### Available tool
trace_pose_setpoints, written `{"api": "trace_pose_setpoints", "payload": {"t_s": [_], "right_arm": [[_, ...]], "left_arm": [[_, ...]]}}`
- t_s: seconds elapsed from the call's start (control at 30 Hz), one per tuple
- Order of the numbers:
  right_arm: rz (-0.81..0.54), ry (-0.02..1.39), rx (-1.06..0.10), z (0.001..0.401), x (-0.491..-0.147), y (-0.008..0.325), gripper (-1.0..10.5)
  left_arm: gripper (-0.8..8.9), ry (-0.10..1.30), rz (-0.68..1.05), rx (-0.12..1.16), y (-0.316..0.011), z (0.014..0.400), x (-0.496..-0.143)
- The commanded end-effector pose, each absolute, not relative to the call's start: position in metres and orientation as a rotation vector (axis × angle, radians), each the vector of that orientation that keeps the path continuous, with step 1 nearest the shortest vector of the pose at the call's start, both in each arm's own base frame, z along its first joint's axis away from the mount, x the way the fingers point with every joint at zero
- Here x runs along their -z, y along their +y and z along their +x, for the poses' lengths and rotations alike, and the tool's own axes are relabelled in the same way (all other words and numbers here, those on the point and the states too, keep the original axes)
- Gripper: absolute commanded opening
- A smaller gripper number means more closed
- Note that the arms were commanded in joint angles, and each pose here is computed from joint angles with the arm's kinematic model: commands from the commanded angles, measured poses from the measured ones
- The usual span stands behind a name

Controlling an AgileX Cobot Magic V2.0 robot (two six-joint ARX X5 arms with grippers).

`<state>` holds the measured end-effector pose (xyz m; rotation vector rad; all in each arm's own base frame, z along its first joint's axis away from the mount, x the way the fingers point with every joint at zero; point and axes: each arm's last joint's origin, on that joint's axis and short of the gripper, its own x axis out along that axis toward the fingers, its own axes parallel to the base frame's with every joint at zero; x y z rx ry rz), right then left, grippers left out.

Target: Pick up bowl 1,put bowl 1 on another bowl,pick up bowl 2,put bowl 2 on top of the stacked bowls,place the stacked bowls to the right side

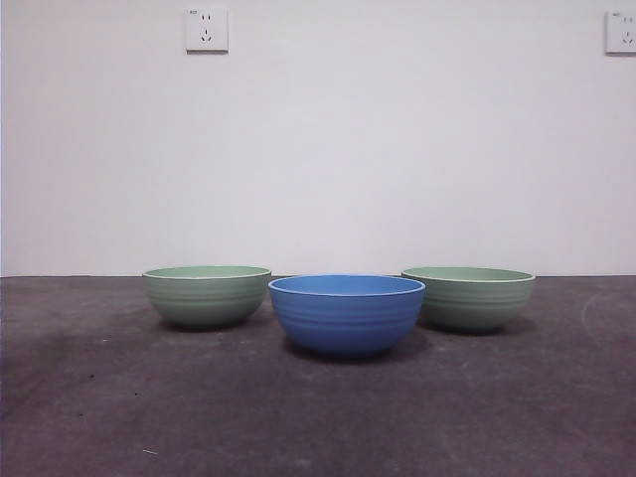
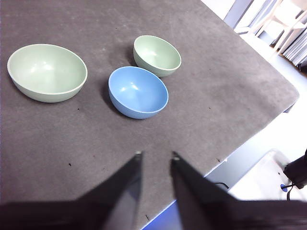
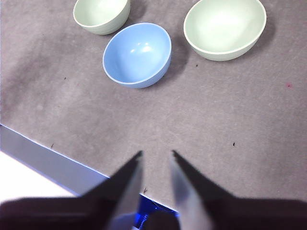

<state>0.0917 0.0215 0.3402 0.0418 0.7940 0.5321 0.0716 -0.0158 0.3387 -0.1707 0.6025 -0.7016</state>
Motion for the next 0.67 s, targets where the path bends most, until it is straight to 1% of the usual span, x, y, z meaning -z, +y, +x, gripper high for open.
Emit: {"api": "trace_pose_setpoints", "payload": {"t_s": [0.03, 0.07, 0.13, 0.5, 0.67], "right_arm": [[0.046, 0.789, -0.532, 0.092, -0.341, 0.022, 4.2], [0.055, 0.793, -0.529, 0.092, -0.341, 0.022, 4.7], [0.061, 0.801, -0.527, 0.094, -0.341, 0.022, 5.1], [0.091, 0.856, -0.515, 0.107, -0.337, 0.024, 5.1], [0.142, 0.855, -0.483, 0.126, -0.336, 0.025, 5.0]], "left_arm": [[5.97, 0.616, -0.180, 0.685, -0.016, 0.073, -0.341], [5.96, 0.622, -0.181, 0.683, -0.016, 0.074, -0.341], [5.96, 0.632, -0.186, 0.684, -0.015, 0.075, -0.341], [5.96, 0.653, -0.193, 0.678, -0.015, 0.079, -0.339], [5.96, 0.657, -0.182, 0.651, -0.015, 0.079, -0.339]]}}
